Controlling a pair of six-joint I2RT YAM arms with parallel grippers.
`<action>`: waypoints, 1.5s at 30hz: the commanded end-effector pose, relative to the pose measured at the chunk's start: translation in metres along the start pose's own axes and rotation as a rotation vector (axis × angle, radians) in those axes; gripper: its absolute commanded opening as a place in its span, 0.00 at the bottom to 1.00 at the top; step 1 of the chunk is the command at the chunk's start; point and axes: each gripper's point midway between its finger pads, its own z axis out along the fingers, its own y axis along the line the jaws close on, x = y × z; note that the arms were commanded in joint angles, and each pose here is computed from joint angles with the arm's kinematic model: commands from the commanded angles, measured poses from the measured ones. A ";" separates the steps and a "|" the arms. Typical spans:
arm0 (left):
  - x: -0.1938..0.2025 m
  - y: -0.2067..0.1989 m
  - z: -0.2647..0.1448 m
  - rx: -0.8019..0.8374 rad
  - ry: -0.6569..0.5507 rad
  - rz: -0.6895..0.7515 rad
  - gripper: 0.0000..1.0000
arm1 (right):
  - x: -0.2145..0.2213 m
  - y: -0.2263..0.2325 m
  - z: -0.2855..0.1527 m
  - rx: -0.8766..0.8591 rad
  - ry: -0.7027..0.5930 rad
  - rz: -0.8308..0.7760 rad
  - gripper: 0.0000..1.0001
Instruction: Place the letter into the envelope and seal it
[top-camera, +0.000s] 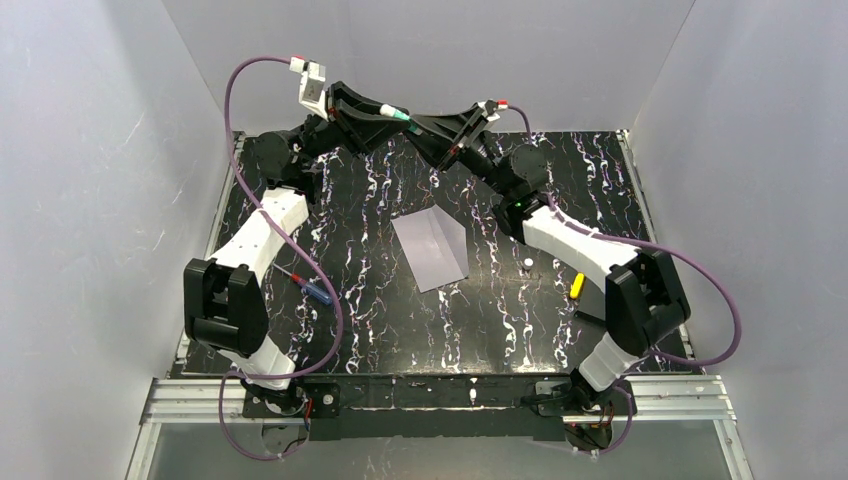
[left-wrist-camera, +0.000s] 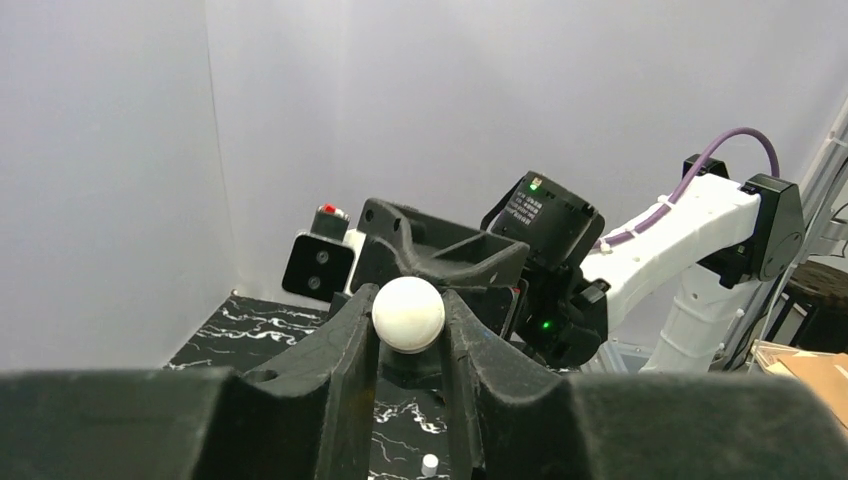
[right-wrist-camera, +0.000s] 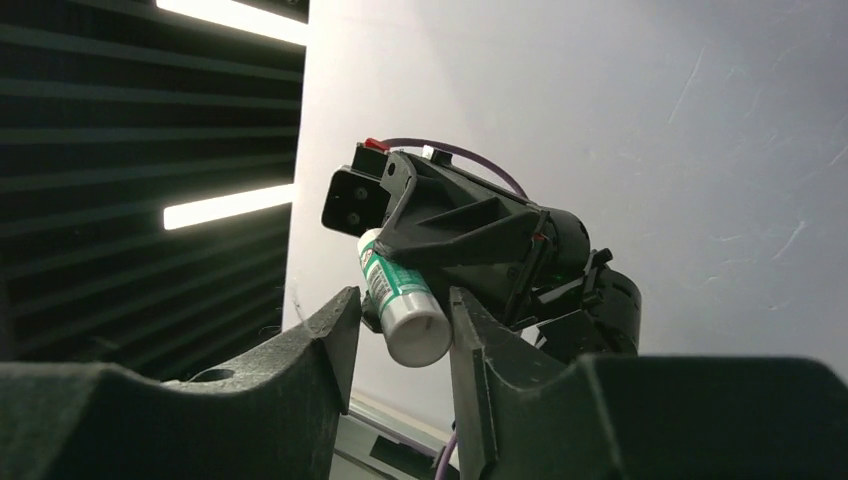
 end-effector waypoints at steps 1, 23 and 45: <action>-0.010 -0.012 0.002 0.036 -0.022 0.066 0.00 | 0.019 0.065 0.006 -0.214 0.064 0.015 0.42; -0.025 -0.016 -0.016 0.034 0.026 0.008 0.72 | 0.009 0.025 -0.002 -0.024 -0.013 0.005 0.08; -0.003 -0.014 -0.026 0.116 0.189 -0.088 0.60 | 0.010 0.008 0.008 0.089 0.011 0.006 0.06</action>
